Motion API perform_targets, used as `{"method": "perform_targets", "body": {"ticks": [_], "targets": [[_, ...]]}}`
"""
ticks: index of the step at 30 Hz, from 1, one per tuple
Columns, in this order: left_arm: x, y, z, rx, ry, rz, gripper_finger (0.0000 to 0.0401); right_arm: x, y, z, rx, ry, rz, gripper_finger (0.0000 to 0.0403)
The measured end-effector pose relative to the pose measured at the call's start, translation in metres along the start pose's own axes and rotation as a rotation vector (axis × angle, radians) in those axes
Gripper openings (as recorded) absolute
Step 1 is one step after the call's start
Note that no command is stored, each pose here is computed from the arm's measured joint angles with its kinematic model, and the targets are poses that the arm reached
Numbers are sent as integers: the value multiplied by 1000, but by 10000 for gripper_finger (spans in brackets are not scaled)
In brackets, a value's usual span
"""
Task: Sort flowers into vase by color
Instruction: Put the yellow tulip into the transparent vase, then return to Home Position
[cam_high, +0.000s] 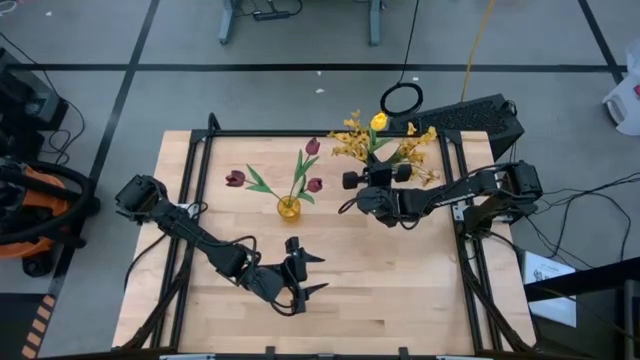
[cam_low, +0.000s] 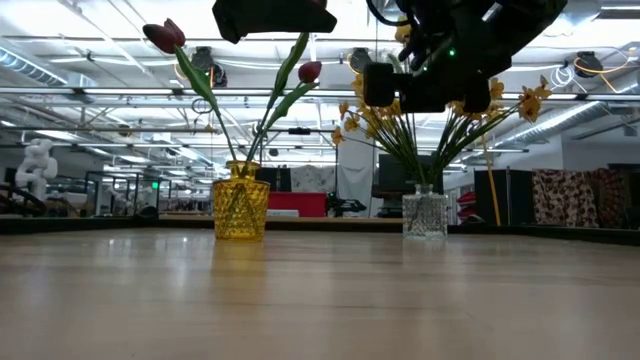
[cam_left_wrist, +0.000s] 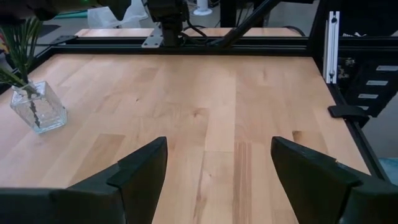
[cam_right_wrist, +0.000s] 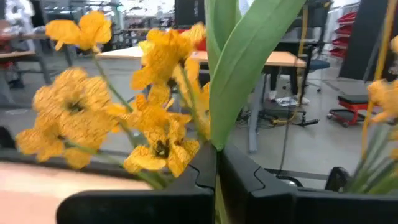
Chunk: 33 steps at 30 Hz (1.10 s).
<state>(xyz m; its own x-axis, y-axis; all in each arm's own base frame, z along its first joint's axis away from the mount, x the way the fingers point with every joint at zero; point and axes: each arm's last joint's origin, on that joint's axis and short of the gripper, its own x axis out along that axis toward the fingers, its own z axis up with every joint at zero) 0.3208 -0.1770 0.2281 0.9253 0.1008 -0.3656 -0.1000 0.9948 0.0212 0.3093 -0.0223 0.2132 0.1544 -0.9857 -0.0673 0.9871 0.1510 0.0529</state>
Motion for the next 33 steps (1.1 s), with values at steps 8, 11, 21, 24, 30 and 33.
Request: {"method": "perform_targets", "body": {"ticks": [8, 11, 21, 24, 30, 33], "targets": [[0, 0, 0, 1, 0, -1, 293, -1, 2, -1, -5, 31, 58, 20], [0, 0, 0, 3, 1, -1, 293, -5, 2, -2, -17, 32, 69, 40], [0, 0, 0, 5, 3, -1, 293, -18, 4, -4, -138, 28, 106, 107], [0, 0, 0, 5, 4, -1, 293, -22, 5, -4, -180, 25, 121, 129], [0, 0, 0, 5, 4, -1, 293, -37, 5, -3, -303, 12, 170, 171], [0, 0, -1, 6, 6, 0, 293, -51, 5, -1, -376, -10, 189, 189]]}}
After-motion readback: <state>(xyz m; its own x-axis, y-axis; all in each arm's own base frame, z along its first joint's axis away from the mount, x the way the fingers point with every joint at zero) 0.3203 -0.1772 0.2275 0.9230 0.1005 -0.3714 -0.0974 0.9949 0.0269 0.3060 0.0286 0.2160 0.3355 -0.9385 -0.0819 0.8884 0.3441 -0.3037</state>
